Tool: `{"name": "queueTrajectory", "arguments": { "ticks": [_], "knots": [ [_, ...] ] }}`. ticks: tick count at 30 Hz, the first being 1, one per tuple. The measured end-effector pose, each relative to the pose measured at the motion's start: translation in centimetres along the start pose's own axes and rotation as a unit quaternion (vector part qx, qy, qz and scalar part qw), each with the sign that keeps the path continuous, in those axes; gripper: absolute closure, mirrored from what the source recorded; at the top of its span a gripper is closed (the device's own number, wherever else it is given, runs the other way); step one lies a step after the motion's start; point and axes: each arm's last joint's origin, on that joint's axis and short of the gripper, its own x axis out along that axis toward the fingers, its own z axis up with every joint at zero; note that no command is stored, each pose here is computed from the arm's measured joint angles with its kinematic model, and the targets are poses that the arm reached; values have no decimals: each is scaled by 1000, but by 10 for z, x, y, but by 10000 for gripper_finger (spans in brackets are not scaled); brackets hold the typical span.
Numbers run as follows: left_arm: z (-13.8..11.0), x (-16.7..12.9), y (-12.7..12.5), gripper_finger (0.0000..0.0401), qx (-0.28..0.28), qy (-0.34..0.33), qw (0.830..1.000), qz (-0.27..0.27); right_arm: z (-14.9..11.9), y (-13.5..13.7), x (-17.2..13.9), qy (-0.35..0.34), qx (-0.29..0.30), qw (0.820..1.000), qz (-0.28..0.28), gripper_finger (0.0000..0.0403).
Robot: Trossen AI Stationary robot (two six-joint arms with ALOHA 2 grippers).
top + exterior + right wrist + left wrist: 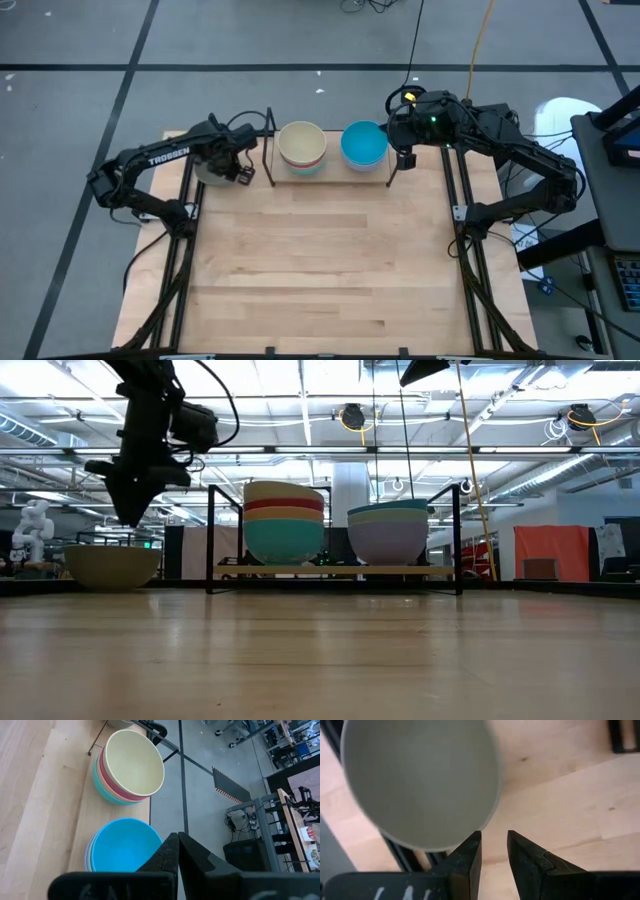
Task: Place and stack bowls onto a shelf
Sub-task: Stack the gray bowl on top of the blue bowl on the shelf
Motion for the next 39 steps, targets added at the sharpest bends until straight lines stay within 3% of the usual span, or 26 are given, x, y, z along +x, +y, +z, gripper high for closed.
{"name": "queueTrajectory", "arguments": {
  "ticks": [12,39],
  "knots": [
    [2,0,-2,302,4,-12,1000,-7,0,0,0,0,0,1000,0,403],
    [-16,41,1,302,62,36,997,14,0,0,0,0,-1,1000,0,403]
  ]
}}
